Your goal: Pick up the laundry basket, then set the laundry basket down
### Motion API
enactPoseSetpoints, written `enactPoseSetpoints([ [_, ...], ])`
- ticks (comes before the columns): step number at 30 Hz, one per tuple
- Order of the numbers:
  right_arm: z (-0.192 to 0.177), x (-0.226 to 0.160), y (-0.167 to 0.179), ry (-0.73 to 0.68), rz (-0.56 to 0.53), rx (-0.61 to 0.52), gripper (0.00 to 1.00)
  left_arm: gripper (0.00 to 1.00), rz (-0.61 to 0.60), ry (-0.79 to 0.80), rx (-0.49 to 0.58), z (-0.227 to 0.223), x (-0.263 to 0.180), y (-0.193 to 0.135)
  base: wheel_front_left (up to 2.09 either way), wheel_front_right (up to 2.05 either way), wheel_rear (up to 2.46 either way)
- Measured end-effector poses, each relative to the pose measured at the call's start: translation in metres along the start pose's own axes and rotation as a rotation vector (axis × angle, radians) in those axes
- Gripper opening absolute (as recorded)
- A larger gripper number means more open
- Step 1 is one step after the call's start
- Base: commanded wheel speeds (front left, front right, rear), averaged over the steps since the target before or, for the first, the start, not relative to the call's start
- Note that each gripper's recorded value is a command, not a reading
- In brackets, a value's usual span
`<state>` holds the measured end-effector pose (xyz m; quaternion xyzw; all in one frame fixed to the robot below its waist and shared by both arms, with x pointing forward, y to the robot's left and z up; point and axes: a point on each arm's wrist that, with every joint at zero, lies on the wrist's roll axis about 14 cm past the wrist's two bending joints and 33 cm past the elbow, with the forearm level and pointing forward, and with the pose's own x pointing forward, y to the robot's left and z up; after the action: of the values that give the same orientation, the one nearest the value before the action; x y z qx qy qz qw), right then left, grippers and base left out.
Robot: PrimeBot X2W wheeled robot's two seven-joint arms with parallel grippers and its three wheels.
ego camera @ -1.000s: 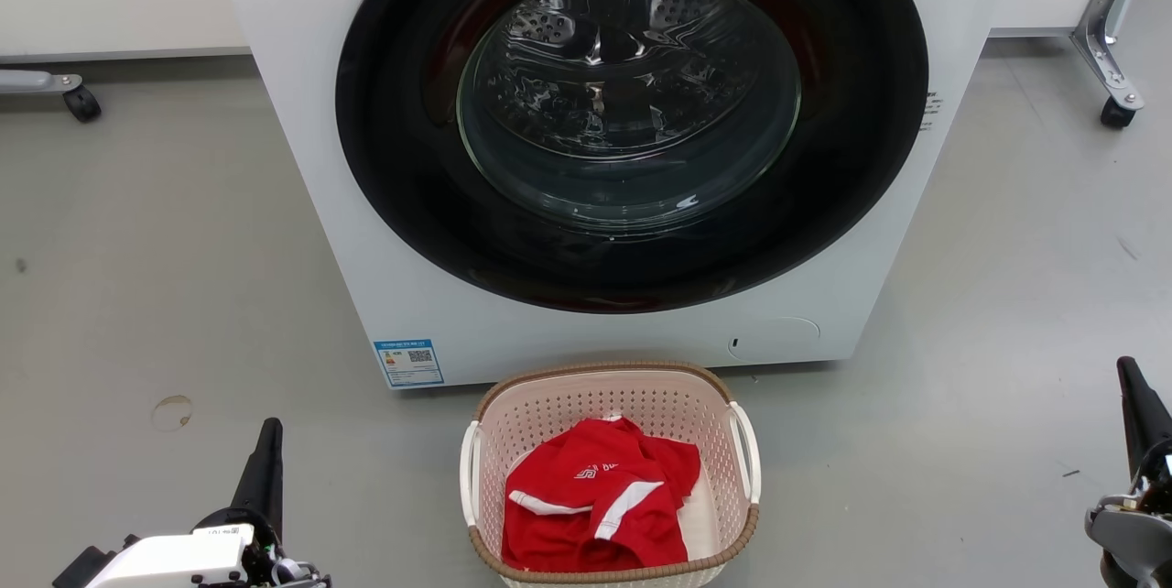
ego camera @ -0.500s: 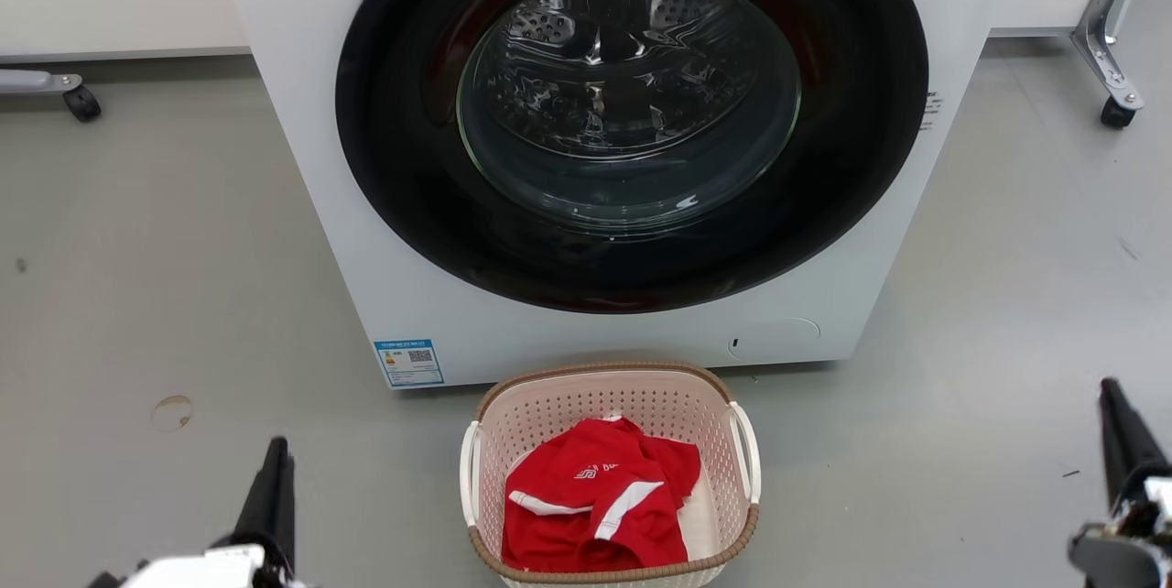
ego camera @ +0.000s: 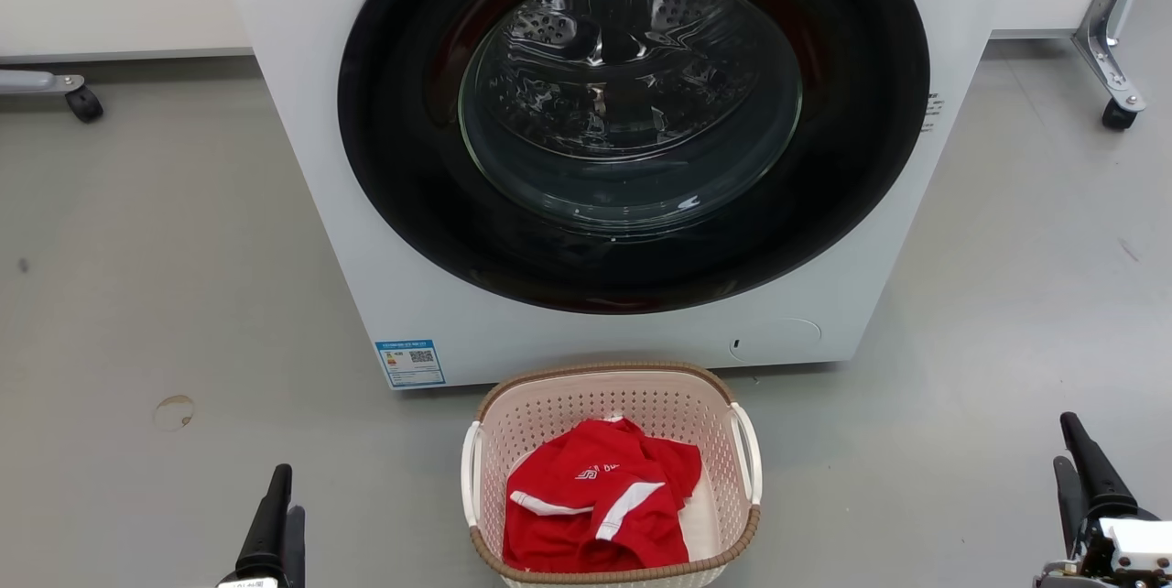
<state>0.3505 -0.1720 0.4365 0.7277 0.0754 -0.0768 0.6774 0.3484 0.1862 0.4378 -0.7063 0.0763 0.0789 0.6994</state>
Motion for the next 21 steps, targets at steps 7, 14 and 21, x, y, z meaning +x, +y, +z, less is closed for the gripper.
enactPoseSetpoints([
  [7, -0.0026, 0.0016, -0.0004, 0.004, -0.005, -0.075, 1.0, 1.0, 0.004, -0.005, 0.075, 0.0007, -0.0003, -0.0016, 0.0, 0.0, 0.0],
  [14, -0.0055, 0.0033, -0.0008, 0.013, -0.01, -0.208, 1.0, 1.0, 0.024, 0.0, 0.194, -0.0001, -0.0009, -0.0005, 0.0, 0.0, 0.0],
  [21, -0.0095, 0.005, 0.0021, 0.023, -0.001, -0.342, 1.0, 1.0, 0.055, 0.015, 0.35, -0.0002, -0.0016, 0.0031, 0.0, 0.0, 0.0],
])
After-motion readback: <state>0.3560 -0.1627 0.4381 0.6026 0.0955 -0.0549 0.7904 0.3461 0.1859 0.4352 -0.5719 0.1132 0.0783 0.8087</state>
